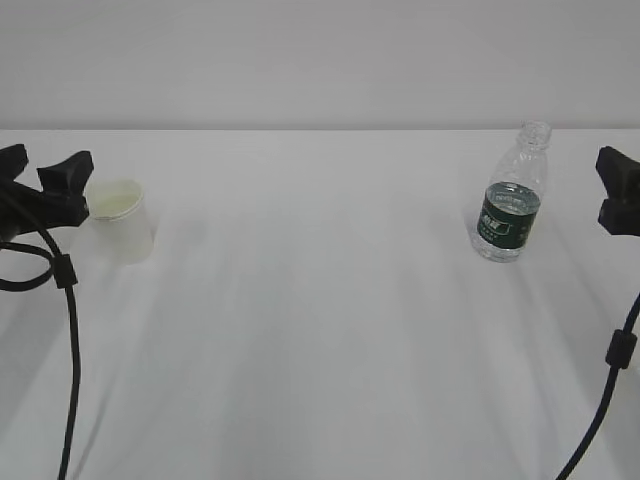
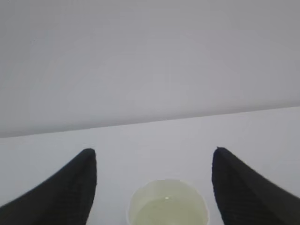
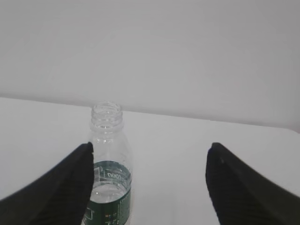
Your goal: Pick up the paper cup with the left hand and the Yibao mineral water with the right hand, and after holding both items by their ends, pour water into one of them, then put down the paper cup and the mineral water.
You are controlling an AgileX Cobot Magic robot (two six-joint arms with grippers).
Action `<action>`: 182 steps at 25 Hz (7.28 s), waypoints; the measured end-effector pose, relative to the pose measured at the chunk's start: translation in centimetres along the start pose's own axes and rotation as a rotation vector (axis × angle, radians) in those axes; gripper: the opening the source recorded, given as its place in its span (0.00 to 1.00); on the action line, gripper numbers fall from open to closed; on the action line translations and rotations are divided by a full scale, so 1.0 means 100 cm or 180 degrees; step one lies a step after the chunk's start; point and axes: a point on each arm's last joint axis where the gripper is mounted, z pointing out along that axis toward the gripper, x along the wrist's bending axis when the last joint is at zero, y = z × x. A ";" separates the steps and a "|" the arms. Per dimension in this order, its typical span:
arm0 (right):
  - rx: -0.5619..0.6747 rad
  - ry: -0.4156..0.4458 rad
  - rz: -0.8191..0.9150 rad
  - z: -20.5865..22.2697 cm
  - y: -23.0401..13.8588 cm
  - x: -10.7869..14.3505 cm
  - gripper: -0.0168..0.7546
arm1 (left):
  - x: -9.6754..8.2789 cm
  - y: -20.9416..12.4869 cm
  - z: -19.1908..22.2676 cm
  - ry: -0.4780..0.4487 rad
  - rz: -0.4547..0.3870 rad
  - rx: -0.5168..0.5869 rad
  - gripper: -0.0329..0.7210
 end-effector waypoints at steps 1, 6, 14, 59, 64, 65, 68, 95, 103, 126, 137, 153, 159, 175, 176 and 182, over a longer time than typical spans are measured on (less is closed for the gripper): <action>-0.0007 0.0000 0.0002 -0.001 0.002 0.000 0.75 | 0.000 0.002 -0.001 0.0000 0.0007 -0.0019 0.77; -0.0022 0.0004 0.0010 -0.009 0.010 -0.001 0.75 | 0.001 0.016 -0.004 0.0031 -0.0005 -0.0124 0.77; -0.0097 0.0002 0.0018 -0.018 0.022 -0.003 0.75 | 0.002 0.034 -0.011 0.0052 0.0000 -0.0191 0.76; -0.0173 0.0091 -0.0122 -0.098 0.082 -0.010 0.75 | 0.001 0.136 -0.094 -0.0024 0.0155 -0.0296 0.76; -0.0091 0.0111 -0.0123 -0.104 0.088 -0.011 0.75 | 0.001 0.141 -0.104 -0.0029 0.0160 -0.0300 0.76; -0.0107 0.0110 -0.0122 -0.105 0.090 -0.011 0.75 | 0.001 0.142 -0.105 -0.0030 0.0160 -0.0288 0.76; -0.0126 0.0108 -0.0122 -0.108 0.092 -0.012 0.75 | 0.001 0.143 -0.107 -0.0031 0.0161 -0.0289 0.76; 0.0146 0.0173 -0.0128 -0.119 0.121 -0.015 0.75 | 0.001 0.192 -0.128 -0.0052 0.0166 -0.0065 0.76; 0.0095 0.0175 -0.0129 -0.135 0.136 -0.017 0.75 | 0.001 0.206 -0.130 -0.0064 0.0168 0.0159 0.76; 0.0658 0.0259 0.0014 -0.166 0.167 -0.021 0.75 | 0.000 0.242 -0.150 -0.0125 0.0124 0.0911 0.75; 0.1034 0.0110 0.0114 -0.178 0.170 -0.027 0.75 | -0.004 0.255 -0.160 -0.0251 -0.0056 0.1090 0.75; 0.1310 0.0152 0.0189 -0.181 0.163 -0.025 0.75 | -0.002 0.251 -0.170 -0.0201 0.0068 0.1354 0.75; 0.1511 0.0239 0.0266 -0.183 0.158 -0.022 0.75 | -0.008 0.257 -0.186 -0.0359 0.0174 0.1220 0.75; 0.1336 0.0292 0.0212 -0.225 0.156 -0.022 0.75 | -0.006 0.241 -0.202 -0.0309 0.0018 0.1519 0.72; 0.1321 0.0292 0.0210 -0.227 0.155 -0.022 0.74 | -0.006 0.242 -0.205 -0.0309 0.0016 0.1485 0.72; 0.1297 0.0291 0.0204 -0.234 0.154 -0.022 0.74 | -0.003 0.249 -0.233 -0.0291 -0.0006 0.1211 0.72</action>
